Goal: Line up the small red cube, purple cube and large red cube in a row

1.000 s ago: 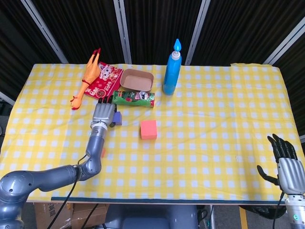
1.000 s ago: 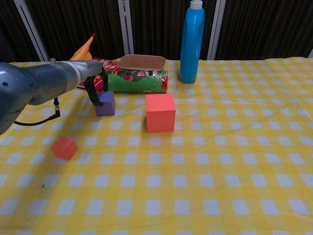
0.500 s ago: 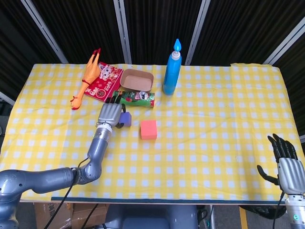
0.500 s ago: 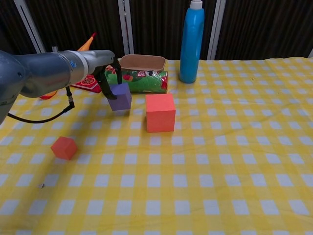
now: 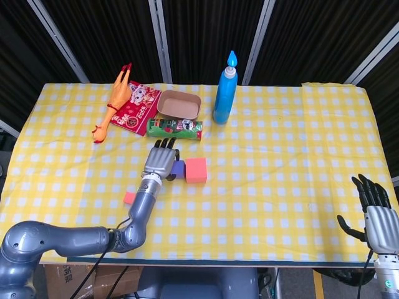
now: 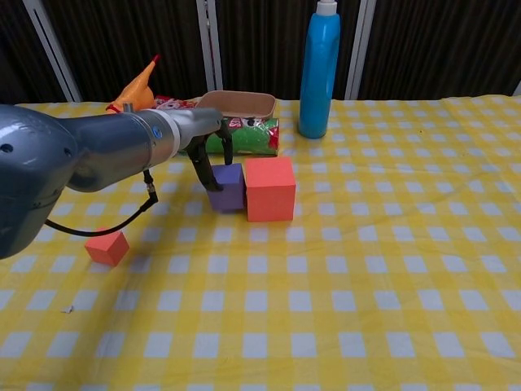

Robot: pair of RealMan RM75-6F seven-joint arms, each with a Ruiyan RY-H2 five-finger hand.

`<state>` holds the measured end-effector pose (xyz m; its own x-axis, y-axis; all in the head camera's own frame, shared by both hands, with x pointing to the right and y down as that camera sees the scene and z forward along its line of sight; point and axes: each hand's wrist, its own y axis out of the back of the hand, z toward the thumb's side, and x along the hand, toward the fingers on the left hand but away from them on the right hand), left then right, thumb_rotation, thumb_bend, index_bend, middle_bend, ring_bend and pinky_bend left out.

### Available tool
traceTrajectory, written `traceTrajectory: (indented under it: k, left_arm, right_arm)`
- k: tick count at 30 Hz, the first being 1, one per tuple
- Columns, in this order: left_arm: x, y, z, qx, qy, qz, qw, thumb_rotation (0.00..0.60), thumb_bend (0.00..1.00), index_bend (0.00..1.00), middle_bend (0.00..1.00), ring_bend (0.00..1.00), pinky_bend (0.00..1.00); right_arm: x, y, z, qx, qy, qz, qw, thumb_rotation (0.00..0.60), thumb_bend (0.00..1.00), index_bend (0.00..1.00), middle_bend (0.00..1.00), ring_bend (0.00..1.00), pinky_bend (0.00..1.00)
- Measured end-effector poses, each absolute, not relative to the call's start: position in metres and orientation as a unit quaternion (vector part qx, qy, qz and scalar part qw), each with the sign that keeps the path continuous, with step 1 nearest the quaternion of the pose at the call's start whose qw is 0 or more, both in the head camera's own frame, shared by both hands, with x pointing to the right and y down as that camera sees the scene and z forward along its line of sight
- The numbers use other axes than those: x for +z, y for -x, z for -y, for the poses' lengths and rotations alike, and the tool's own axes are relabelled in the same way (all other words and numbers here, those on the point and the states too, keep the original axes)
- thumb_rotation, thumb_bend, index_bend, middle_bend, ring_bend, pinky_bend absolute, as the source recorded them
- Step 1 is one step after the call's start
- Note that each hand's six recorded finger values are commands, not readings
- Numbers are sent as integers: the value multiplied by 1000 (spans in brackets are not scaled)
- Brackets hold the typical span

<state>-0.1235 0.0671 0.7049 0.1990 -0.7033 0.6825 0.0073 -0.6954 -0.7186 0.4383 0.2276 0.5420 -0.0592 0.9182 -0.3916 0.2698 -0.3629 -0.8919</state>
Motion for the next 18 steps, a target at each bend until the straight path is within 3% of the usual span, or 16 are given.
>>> traceTrajectory:
  k: [12,18]
  left_arm:
    - [707,119,-73,-586,713,-243,298,600,335,451,0,0,73]
    - [705,116,-74,-584,714,-244,300,600,285,425,0,0,72]
  right_arm:
    - [541,-438,-228,545,619,480,298,600,367,0,0,0,36]
    - [541,-437,-228,544,619,480,300,600,367,0,0,0,36]
